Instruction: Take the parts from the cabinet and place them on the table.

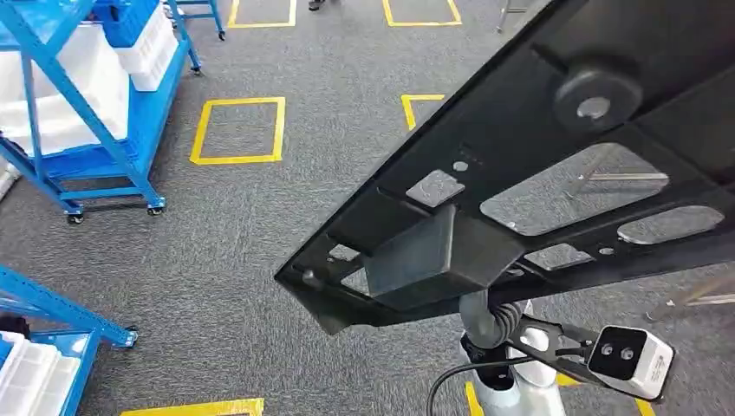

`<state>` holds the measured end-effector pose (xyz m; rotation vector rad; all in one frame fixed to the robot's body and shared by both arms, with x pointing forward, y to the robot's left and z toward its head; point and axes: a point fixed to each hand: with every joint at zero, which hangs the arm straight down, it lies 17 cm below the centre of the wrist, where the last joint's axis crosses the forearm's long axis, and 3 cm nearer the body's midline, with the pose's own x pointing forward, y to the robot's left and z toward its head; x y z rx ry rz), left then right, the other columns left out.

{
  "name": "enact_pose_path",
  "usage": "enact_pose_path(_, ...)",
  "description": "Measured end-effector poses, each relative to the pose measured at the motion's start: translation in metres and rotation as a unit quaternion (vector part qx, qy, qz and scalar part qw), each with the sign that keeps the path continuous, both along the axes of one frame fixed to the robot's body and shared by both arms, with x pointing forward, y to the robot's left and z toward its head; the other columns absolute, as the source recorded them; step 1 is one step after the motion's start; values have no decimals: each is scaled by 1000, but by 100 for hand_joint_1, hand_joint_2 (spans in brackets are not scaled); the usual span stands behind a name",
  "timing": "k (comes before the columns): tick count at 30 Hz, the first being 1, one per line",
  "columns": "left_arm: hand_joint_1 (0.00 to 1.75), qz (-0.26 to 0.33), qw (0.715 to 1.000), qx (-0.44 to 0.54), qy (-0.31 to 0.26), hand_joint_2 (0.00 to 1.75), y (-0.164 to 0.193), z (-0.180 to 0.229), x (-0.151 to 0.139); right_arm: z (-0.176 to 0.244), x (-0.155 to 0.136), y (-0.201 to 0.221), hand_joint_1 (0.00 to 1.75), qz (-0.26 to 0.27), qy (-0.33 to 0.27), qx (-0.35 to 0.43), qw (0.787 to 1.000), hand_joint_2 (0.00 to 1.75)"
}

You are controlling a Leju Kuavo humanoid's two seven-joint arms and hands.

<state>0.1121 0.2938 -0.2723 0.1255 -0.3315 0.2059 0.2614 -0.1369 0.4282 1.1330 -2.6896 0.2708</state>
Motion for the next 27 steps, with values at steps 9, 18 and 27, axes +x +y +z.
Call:
enact_pose_path(9, 0, -10, 1000, -5, -19, 175, -6, 3, 10, -3, 5, -2, 175, -8, 8, 1, 1000, 175)
enact_pose_path(18, 0, -3, 1000, -5, -28, 175, -5, 5, 17, -3, 7, 1, 175, -2, 9, -2, 1000, 175)
enact_pose_path(27, 0, 12, 1000, 6, -18, 175, 4, 2, 7, -4, 10, 5, 175, 6, 11, -5, 1000, 175)
